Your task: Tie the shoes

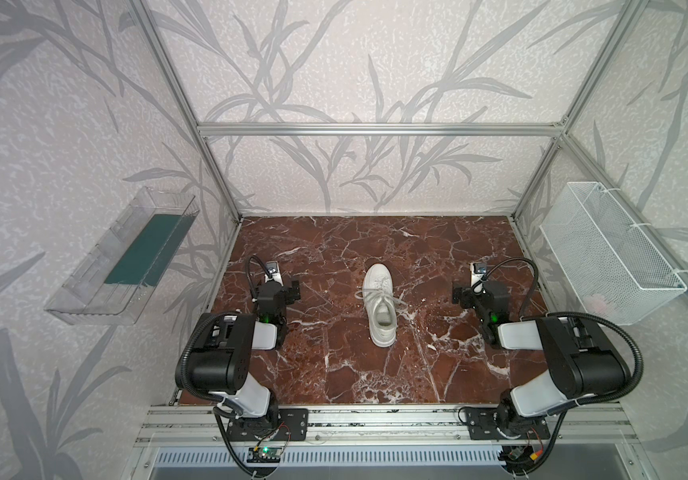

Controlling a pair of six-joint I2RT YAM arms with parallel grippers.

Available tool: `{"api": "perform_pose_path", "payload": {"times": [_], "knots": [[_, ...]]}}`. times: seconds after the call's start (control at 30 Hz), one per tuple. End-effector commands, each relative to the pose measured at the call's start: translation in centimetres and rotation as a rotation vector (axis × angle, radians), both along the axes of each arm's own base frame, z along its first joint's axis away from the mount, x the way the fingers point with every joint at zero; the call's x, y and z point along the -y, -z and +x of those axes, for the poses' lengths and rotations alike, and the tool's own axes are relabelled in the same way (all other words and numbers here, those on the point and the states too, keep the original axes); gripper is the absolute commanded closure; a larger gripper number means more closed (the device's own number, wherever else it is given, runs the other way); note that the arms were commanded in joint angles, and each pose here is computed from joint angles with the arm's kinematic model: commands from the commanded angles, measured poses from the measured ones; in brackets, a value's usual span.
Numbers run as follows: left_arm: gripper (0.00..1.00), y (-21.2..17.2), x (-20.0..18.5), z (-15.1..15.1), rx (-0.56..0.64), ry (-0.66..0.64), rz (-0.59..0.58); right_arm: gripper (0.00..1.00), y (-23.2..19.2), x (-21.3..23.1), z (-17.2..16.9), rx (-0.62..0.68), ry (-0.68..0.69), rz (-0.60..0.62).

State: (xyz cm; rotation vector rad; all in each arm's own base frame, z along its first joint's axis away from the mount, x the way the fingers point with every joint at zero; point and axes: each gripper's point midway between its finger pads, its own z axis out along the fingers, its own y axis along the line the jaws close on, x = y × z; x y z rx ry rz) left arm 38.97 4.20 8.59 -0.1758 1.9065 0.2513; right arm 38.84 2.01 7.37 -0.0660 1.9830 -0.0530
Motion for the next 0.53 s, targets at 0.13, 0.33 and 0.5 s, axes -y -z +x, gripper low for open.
{"api": "perform_pose_path", "payload": {"times": [0.13, 0.33, 0.5], "knots": [[0.01, -1.04, 0.08, 0.35, 0.035, 0.002, -0.020, 0.01, -1.75, -0.10, 0.69, 0.050, -0.007, -0.002], [0.01, -1.04, 0.16, 0.45, 0.033, 0.009, -0.028, 0.01, -1.73, -0.10, 0.69, 0.049, -0.007, -0.002], [0.01, -1.02, 0.09, 0.50, 0.031, 0.018, -0.039, 0.01, -1.72, -0.10, 0.69, 0.049, -0.007, -0.002]]}}
